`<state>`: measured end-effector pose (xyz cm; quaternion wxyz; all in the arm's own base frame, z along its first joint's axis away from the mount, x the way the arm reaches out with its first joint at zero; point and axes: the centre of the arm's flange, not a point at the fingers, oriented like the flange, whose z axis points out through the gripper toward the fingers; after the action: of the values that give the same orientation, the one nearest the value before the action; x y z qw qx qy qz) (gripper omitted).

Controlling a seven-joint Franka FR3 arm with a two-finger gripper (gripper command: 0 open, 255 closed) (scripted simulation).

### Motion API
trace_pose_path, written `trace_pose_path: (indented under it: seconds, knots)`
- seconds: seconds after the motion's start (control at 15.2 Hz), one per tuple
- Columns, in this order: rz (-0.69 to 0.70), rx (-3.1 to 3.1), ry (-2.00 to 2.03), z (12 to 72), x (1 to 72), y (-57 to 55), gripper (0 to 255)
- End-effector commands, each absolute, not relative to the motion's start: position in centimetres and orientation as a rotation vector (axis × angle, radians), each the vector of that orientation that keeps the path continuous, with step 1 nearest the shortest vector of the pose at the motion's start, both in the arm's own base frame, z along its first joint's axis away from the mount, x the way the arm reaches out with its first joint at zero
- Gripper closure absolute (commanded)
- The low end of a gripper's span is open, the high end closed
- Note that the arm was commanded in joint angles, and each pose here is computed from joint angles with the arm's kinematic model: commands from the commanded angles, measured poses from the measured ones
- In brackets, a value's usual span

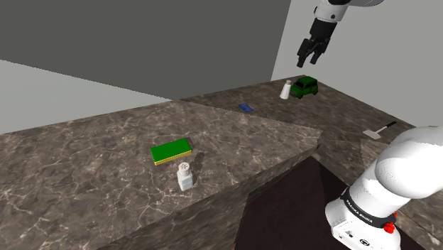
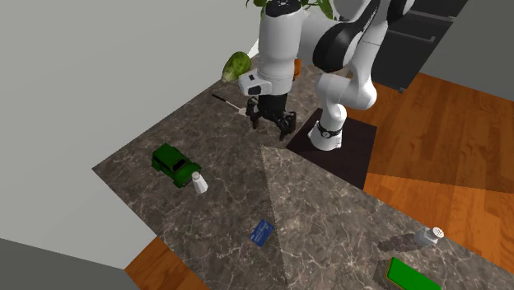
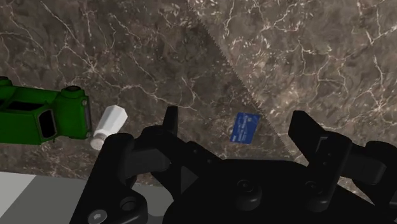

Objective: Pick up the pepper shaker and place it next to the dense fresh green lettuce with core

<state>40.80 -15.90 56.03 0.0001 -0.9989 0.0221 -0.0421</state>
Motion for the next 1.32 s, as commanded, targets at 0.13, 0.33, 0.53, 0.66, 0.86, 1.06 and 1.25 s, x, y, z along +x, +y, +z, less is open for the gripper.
trace_pose_path:
  seconds: [0.13,0.33,0.53,0.66,0.86,1.06,1.25]
  knots:
    - [-0.116,-3.124,0.072,53.6,44.0,-20.0,0]
    - [-0.102,-3.112,0.074,51.8,46.2,-23.0,0]
    - [-0.089,-3.1,0.077,49.8,48.4,-25.9,0]
    - [-0.08,-3.092,0.078,48.5,49.8,-27.9,0]
    - [-0.067,-3.081,0.08,46.5,51.9,-30.8,0]
    - [-0.054,-3.069,0.083,44.4,54.1,-33.8,0]
    - [-0.042,-3.057,0.085,42.3,56.2,-36.6,0]
